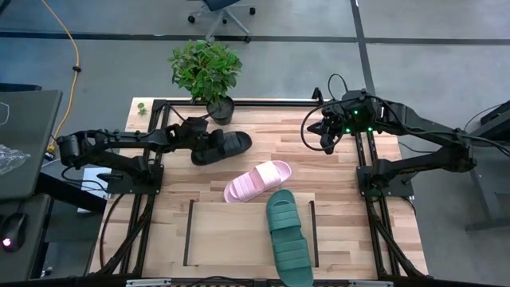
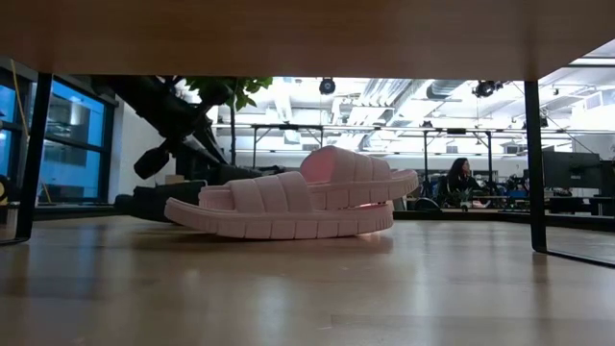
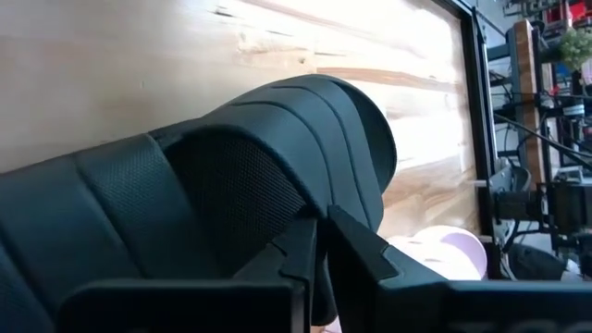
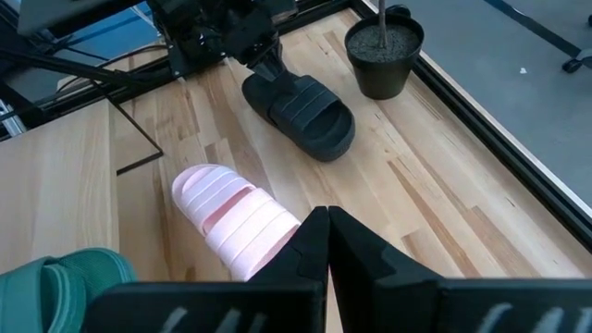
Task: Pick and place slides into the shelf
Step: Put the black pair of slides on the shelf
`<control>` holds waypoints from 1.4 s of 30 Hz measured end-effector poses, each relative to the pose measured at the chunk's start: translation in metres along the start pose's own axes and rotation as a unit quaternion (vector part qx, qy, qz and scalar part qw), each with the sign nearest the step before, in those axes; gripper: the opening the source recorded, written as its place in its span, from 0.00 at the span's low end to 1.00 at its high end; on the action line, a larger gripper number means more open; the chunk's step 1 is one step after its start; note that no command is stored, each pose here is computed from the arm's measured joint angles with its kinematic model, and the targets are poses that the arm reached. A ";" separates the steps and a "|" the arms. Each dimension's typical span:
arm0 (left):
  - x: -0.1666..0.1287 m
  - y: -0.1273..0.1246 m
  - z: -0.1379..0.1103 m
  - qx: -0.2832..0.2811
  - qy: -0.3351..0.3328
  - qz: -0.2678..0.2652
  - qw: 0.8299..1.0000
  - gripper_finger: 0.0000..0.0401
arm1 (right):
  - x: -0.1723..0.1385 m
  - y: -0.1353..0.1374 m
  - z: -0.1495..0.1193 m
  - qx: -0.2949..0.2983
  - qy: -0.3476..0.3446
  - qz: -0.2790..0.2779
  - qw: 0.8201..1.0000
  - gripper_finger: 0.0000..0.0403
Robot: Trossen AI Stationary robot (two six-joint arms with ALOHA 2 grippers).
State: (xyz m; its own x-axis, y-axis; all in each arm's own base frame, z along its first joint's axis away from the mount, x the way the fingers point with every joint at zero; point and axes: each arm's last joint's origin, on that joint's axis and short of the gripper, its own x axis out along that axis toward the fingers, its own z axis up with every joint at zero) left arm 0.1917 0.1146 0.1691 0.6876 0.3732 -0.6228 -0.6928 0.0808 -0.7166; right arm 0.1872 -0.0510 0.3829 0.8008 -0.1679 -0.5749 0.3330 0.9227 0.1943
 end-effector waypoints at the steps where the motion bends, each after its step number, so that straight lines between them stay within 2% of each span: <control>1: 0.000 0.000 0.000 0.000 0.001 -0.001 1.000 0.05 | 0.000 0.000 0.000 0.000 0.000 0.000 1.000 0.00; 8: -0.007 -0.004 0.001 0.013 0.001 -0.016 1.000 0.01 | 0.000 -0.001 0.000 0.000 -0.002 -0.009 1.000 0.00; 19: -0.016 -0.008 0.002 0.026 -0.002 -0.037 0.999 0.01 | 0.000 -0.001 0.000 0.000 -0.002 -0.009 1.000 0.00; 32: -0.018 -0.011 -0.001 0.059 0.048 -0.076 0.994 0.01 | 0.000 -0.001 0.000 0.000 -0.002 -0.012 1.000 0.00; 42: -0.024 -0.033 0.008 0.106 0.041 -0.113 0.987 0.00 | 0.000 -0.001 0.000 0.001 -0.004 -0.019 1.000 0.00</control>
State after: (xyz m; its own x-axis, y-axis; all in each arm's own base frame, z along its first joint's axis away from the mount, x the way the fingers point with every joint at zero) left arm 0.1960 0.1107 0.2101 0.8389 0.2478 -0.4847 -0.5440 0.3476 -0.7637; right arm 0.1869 -0.0522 0.3829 0.7912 -0.2065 -0.5756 0.3649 0.9148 0.1734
